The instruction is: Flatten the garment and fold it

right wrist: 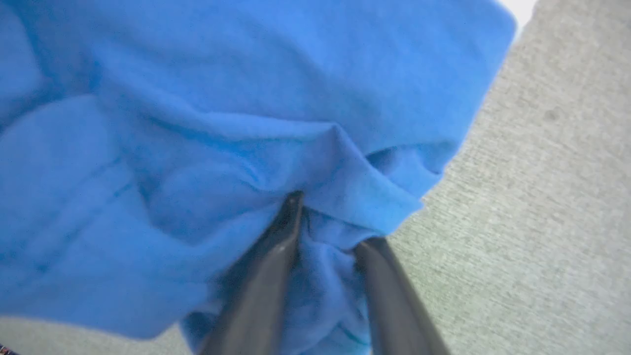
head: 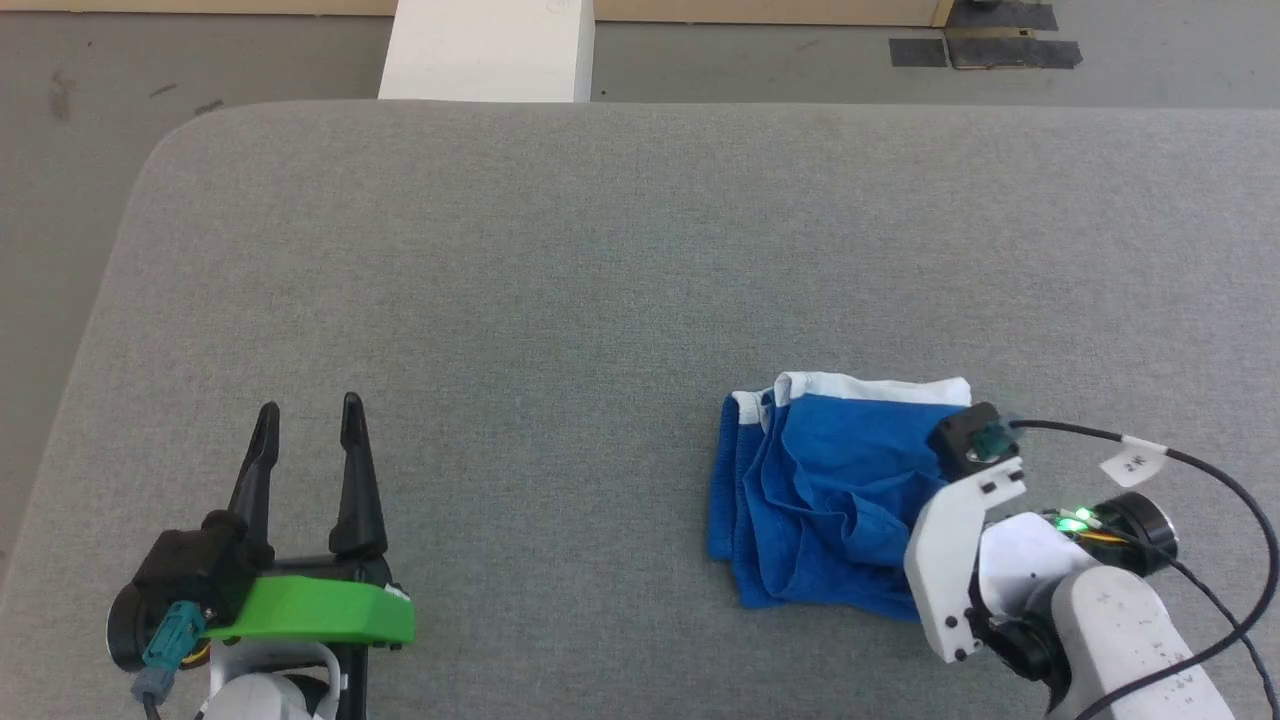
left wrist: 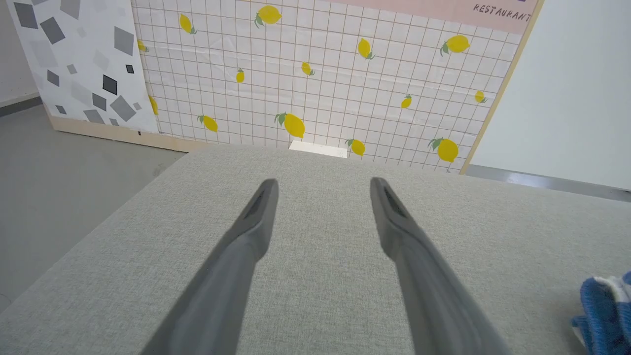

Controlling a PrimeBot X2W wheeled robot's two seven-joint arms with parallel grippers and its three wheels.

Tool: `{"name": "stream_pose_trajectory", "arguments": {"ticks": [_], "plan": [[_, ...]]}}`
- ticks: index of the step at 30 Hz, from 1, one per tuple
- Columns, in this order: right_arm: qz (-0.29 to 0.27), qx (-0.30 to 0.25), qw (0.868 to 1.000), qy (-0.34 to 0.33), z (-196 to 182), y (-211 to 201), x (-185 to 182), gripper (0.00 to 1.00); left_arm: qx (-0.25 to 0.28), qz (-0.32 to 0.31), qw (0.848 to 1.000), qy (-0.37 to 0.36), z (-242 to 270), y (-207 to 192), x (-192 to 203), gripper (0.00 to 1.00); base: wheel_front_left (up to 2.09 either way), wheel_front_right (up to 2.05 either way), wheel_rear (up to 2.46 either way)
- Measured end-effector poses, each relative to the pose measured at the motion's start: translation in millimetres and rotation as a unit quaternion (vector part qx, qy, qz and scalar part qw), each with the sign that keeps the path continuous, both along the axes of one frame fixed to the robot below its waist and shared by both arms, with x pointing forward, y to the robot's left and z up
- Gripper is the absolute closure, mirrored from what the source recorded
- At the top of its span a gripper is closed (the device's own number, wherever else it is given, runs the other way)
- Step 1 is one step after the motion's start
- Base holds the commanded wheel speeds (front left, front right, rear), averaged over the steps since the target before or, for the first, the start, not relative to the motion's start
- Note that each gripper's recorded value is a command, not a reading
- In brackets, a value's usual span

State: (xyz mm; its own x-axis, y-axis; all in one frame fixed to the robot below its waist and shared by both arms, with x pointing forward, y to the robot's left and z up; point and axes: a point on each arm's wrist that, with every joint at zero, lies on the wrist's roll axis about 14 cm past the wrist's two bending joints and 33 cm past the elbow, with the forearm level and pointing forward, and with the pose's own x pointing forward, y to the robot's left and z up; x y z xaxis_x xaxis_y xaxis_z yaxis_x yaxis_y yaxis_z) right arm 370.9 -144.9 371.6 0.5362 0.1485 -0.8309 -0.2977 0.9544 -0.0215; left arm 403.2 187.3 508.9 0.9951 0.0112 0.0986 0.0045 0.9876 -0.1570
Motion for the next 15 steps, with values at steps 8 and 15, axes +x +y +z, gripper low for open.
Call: {"name": "stream_pose_trajectory", "arguments": {"ticks": [8, 15], "plan": [[0.043, -0.036, 0.998, -0.019, 10.0, -12.8, 1.3, 1.0, -0.002, -0.014, 1.0, -0.006, 3.0, -10.4, 6.4, 0.0, 0.0, 0.0, 0.0], [0.033, -0.087, 0.995, -0.022, 25.9, -63.7, -0.2, 1.0, -0.005, -0.07, 0.997, -0.014, 3.6, -47.1, 27.0, 0.0, 0.0, 0.0, 0.0]]}}
